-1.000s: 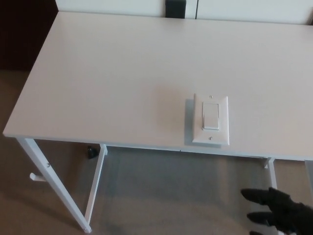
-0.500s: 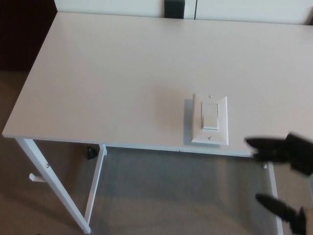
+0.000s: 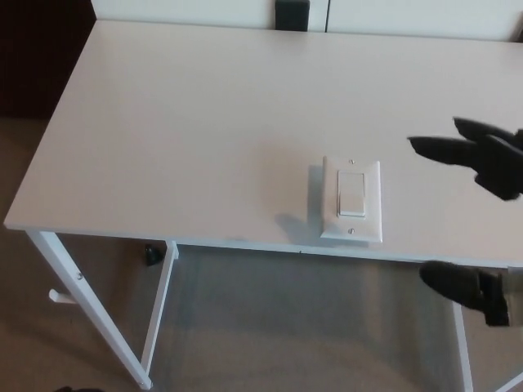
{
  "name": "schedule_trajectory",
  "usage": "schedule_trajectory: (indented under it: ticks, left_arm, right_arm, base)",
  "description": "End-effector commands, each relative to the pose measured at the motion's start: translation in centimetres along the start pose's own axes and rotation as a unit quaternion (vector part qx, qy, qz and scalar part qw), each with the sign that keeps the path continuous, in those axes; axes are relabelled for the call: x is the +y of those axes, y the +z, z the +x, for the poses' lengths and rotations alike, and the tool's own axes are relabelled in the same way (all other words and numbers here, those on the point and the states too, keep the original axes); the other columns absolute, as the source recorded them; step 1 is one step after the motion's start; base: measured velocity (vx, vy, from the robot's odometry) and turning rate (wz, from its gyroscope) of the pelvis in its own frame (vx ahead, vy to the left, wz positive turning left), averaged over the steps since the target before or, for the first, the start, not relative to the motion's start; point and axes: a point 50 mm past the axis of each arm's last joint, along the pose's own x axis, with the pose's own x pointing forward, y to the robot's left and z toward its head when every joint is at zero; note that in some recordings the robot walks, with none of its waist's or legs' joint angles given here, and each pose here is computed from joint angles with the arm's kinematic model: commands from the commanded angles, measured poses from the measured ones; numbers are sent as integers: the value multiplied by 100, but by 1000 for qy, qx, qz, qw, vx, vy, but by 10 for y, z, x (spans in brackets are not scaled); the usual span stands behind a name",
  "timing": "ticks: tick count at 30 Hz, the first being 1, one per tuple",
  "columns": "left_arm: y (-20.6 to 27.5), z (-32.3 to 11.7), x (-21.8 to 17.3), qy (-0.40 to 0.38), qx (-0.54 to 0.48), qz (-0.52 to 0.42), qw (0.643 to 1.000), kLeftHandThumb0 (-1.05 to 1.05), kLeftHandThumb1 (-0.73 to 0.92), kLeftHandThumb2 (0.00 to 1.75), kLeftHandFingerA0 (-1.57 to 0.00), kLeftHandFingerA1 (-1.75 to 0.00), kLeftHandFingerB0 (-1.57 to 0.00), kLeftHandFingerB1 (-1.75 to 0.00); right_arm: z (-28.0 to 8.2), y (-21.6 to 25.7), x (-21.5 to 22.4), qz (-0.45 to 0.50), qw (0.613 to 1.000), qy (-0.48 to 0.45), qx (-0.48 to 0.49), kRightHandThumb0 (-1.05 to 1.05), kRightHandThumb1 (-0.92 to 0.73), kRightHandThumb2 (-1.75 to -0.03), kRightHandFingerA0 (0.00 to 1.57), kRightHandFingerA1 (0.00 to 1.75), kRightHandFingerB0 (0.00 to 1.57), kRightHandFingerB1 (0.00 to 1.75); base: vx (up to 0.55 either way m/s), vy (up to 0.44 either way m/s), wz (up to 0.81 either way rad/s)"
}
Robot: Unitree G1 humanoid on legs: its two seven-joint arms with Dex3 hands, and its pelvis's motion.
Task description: The robot walk towards a table in front and then clicks the light switch button using the right hand's index finger
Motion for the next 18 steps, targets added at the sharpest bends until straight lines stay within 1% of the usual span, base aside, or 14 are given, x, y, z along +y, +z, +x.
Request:
schedule_trajectory:
  ticks: [1,2,3,5,6,7,8,9,12,13,15,16,17,18]
  left_arm:
    - [4,1,12,8,11,18,1000,-8,62,58,-51,-44,-39,-40]
    - [3,0,11,7,10,19,1000,-8,62,58,-51,-44,-39,-40]
    - [3,0,11,7,10,21,1000,-7,63,58,-53,-43,-39,-39]
    - [4,0,12,7,9,28,1000,-8,63,58,-53,-43,-39,-39]
    - [4,-1,12,7,11,17,1000,-9,62,58,-51,-43,-39,-40]
    - [4,0,12,7,13,20,1000,-8,63,58,-53,-43,-39,-39]
    - [4,0,12,7,12,21,1000,-7,63,58,-53,-44,-40,-39]
    - [4,0,12,8,10,20,1000,-7,63,57,-54,-44,-40,-39]
    - [5,1,11,8,10,24,1000,-8,62,57,-54,-44,-40,-39]
    - [6,1,11,7,9,25,1000,-7,62,57,-53,-43,-40,-39]
    - [7,1,11,6,8,27,1000,-9,62,58,-52,-44,-39,-40]
    - [7,1,11,7,10,29,1000,-7,63,58,-53,-43,-39,-39]
    - [8,1,12,8,7,31,999,-7,63,58,-53,-43,-39,-39]
    - [9,1,13,7,6,32,999,-7,63,57,-54,-44,-40,-39]
  right_arm:
    - [37,-34,17,-376,923,85,10,-73,-57,-59,11,25,31,31]
    - [38,-36,19,-378,921,89,14,-76,-48,-82,7,31,26,42]
    - [38,-37,19,-383,919,93,16,-77,-50,-84,4,30,26,43]
    - [40,-40,21,-393,913,104,24,-74,-61,-60,10,23,30,31]
    - [41,-43,23,-398,911,109,26,-77,-51,-85,8,28,23,42]
    - [42,-45,25,-400,910,108,26,-79,-52,-85,9,32,24,42]
    - [43,-46,27,-401,909,109,29,-77,-63,-61,10,24,28,30]
    - [44,-46,29,-402,908,114,35,-79,-53,-87,7,28,20,41]
    - [44,-48,34,-400,906,127,48,-82,-55,-89,5,21,20,42]
    - [44,-49,36,-400,906,131,51,-78,-66,-62,6,22,24,29]
    - [45,-50,40,-403,903,136,54,-78,-66,-61,8,23,25,30]
    - [45,-50,42,-402,904,136,54,-37,-30,-92,1,50,0,44]
    - [46,-50,47,-403,903,139,56,-37,-30,-92,0,50,0,44]
    - [45,-51,50,-404,902,143,58,-77,-63,-60,13,26,28,30]
  base:
    - [0,0,0]
    - [0,0,0]
    - [0,0,0]
    - [0,0,0]
    - [0,0,0]
    - [0,0,0]
    - [0,0,0]
    - [0,0,0]
    - [0,0,0]
    - [0,0,0]
    - [0,0,0]
    - [0,0,0]
    - [0,0,0]
    - [0,0,0]
